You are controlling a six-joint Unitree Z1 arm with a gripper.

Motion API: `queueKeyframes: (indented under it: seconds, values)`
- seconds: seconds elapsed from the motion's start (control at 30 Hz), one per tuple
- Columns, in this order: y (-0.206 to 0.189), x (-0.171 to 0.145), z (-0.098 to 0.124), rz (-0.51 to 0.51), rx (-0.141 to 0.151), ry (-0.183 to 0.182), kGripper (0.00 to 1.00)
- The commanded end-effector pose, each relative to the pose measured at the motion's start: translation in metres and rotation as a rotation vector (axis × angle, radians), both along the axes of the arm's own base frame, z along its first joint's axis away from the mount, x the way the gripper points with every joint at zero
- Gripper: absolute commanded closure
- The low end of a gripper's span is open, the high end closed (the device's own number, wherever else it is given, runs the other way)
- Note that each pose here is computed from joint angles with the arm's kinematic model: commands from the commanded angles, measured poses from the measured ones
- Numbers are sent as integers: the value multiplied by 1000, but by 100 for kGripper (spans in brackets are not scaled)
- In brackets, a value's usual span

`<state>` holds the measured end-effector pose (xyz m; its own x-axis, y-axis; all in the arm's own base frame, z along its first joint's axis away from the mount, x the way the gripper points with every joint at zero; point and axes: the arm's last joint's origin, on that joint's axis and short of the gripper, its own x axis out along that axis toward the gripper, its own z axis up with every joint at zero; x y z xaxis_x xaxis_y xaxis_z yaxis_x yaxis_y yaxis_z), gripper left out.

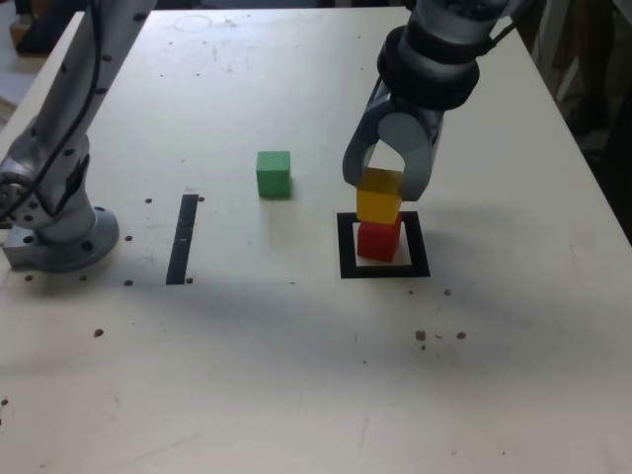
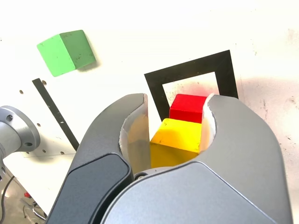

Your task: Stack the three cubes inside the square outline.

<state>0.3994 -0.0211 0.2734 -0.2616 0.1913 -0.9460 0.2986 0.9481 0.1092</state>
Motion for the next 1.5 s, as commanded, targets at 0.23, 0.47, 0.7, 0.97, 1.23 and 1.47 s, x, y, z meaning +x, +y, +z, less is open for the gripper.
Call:
queueKeyframes:
  seconds: [0.23,0.47,0.7,0.97,1.23,1.47]
  values:
    - [0,1,-3,2,4,15,68]
    - [0,2,-3,-1,8,12,60]
    - [0,1,-6,-2,3,18,1]
    - [1,1,-8,0,0,25,0]
    - [1,-3,2,1,9,2,0]
    - [6,-24,28,28,39,-45,0]
